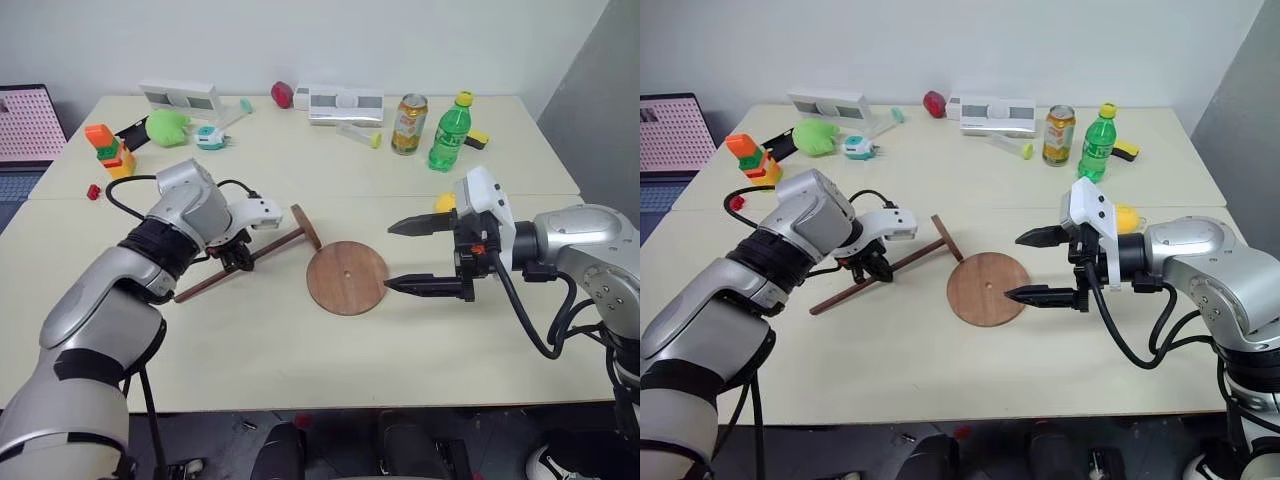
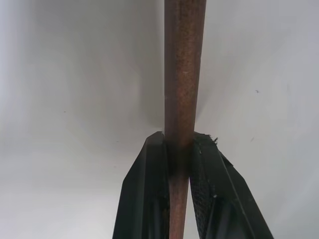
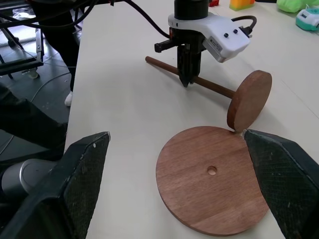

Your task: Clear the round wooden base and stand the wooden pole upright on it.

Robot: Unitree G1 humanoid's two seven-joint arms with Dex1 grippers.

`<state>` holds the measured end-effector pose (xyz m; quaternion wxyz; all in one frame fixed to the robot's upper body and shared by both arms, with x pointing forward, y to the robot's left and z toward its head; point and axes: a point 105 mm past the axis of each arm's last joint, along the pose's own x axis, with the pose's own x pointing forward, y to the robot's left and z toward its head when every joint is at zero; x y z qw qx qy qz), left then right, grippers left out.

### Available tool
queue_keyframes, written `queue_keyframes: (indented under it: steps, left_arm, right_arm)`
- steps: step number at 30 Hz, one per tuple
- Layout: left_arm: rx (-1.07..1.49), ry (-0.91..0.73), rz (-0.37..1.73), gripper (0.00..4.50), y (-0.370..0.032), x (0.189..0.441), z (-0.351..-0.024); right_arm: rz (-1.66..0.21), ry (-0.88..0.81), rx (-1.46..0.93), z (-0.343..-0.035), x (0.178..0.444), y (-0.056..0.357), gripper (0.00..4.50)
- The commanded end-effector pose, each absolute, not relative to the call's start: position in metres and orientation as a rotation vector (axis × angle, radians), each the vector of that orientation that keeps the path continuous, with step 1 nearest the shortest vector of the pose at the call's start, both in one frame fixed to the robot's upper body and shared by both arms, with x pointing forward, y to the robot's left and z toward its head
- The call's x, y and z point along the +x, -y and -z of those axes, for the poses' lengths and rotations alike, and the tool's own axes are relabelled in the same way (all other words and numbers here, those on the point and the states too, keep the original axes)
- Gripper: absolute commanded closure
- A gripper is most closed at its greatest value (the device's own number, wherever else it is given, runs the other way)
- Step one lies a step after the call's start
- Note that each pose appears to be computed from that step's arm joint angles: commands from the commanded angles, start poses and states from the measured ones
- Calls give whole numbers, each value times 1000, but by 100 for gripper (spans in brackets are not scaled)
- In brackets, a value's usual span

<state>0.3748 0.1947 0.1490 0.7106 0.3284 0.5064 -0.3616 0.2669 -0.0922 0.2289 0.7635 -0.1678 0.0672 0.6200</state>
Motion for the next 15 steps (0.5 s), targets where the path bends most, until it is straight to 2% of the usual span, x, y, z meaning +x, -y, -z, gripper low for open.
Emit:
queue_keyframes:
  steps: [1, 4, 8, 13, 15]
  left_arm:
    - [552, -924, 807, 425, -182, 385, -189]
    - [347, -573, 848, 425, -162, 399, -244]
    - [233, -38, 1025, 425, -127, 385, -299]
    - [25, 115, 1141, 425, -98, 362, -304]
    - [3, 241, 1216, 425, -82, 347, -307]
  right_arm:
    - [-1334, -92, -381, -238, 265, 93, 0]
    - [-1308, -91, -370, -237, 266, 96, 0]
    - [-1291, -65, -353, -236, 265, 94, 0]
    - [-1301, -24, -347, -237, 261, 90, 0]
    - [-1296, -24, -353, -234, 261, 91, 0]
